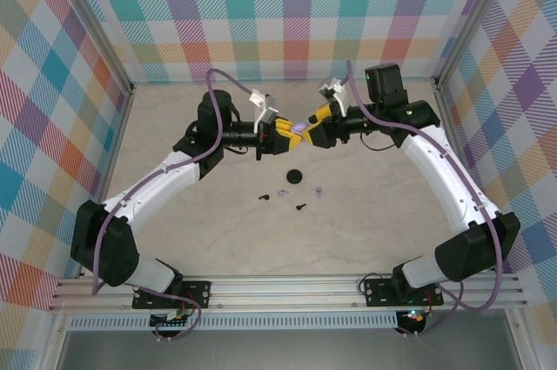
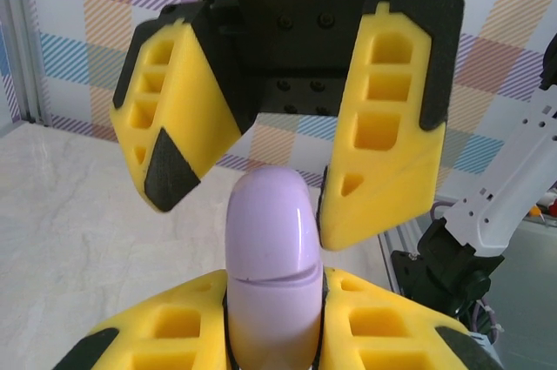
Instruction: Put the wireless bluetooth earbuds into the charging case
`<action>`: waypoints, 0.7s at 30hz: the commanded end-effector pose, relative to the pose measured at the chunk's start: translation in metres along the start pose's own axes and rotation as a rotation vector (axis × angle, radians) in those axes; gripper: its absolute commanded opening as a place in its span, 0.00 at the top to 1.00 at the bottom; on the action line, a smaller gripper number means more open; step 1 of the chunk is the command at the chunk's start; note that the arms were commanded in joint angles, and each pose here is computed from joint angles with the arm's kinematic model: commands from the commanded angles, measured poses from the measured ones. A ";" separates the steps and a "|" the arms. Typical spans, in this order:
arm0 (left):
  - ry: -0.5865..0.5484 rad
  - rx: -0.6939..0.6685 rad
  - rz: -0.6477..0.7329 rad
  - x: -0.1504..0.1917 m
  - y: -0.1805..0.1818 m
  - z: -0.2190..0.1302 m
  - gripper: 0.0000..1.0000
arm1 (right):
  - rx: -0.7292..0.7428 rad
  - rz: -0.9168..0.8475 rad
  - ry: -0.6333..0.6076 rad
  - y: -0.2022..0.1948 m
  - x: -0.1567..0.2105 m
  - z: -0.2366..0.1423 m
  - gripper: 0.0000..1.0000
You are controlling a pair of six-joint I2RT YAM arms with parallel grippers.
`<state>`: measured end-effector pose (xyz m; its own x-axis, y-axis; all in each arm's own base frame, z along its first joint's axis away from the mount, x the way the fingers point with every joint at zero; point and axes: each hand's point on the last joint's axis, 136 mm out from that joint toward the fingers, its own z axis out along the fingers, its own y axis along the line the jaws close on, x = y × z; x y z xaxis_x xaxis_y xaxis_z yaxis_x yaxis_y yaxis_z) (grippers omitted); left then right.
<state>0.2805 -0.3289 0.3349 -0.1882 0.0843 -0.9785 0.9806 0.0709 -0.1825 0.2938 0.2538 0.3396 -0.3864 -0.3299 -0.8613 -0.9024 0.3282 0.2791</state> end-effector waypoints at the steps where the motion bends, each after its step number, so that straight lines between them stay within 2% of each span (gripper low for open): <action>1: -0.020 0.094 0.086 -0.017 -0.031 -0.002 0.88 | 0.128 -0.042 -0.049 -0.016 -0.018 -0.010 0.39; 7: -0.017 0.103 0.092 -0.016 -0.034 -0.001 0.88 | 0.148 -0.032 -0.050 -0.020 -0.020 -0.011 0.39; 15: 0.002 0.067 0.085 -0.009 -0.025 0.001 0.88 | 0.135 -0.045 -0.086 -0.006 -0.026 -0.020 0.37; 21: 0.012 0.053 0.068 -0.001 -0.019 0.002 0.88 | 0.248 -0.014 -0.121 -0.012 -0.026 -0.039 0.35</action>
<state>0.2711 -0.3312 0.3297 -0.1660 0.1096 -0.9800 0.9859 0.0370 -0.1629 0.3045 0.2344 0.3636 -0.3489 -0.2698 -0.8975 -0.8577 0.4778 0.1898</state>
